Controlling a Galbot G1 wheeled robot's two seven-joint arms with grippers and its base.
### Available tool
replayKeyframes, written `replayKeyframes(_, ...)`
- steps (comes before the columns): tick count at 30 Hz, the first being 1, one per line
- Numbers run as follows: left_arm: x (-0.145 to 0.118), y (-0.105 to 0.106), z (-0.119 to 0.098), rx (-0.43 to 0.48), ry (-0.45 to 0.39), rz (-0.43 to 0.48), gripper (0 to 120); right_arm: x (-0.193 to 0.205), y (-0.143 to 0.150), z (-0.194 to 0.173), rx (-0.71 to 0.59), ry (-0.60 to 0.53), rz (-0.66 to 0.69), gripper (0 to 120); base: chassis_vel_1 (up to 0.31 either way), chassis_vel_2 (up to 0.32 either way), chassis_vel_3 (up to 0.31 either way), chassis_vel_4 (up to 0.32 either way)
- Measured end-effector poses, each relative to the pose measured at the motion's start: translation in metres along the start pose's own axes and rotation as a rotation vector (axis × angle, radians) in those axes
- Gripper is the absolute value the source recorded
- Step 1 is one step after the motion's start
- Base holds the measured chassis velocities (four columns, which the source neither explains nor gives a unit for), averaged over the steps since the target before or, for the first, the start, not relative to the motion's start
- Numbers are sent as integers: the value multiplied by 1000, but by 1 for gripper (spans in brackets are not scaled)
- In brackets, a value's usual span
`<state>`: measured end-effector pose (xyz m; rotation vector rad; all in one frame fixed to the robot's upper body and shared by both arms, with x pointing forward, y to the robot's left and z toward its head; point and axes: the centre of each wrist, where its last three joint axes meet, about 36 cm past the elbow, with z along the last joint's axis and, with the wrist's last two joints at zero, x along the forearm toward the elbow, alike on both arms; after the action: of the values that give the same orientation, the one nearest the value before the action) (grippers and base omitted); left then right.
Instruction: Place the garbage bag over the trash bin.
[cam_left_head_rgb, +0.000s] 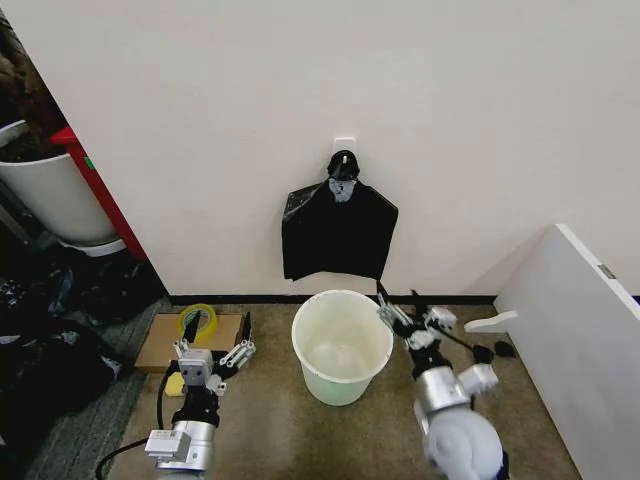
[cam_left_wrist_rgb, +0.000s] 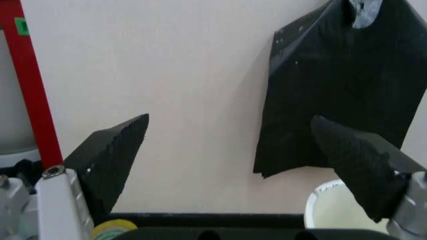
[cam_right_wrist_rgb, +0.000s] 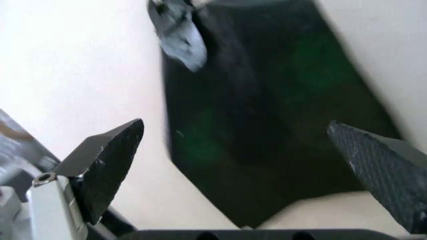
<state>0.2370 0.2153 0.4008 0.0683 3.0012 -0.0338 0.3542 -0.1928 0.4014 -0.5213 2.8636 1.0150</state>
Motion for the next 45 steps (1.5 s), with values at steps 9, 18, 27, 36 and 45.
replayKeyframes(9,9,0,3,-1,-3,-32,94,-108,-19,-21,-314,-20,-138,100,0,0,0,0)
replayKeyframes(18,14,1,3,-15,4,-36,94,-156,-17,-14,-397,-20,-284,100,0,0,0,0)
replayKeyframes(27,15,-2,-6,-40,-38,-37,94,-188,-14,-13,-329,-25,-252,90,0,0,0,0)
replayKeyframes(36,17,0,-12,-39,-40,-50,94,-195,-16,-15,-309,-24,-248,59,0,0,0,0)
replayKeyframes(45,15,-2,-14,-30,-46,-58,93,-196,-7,-15,-301,-27,-270,23,0,0,0,0)
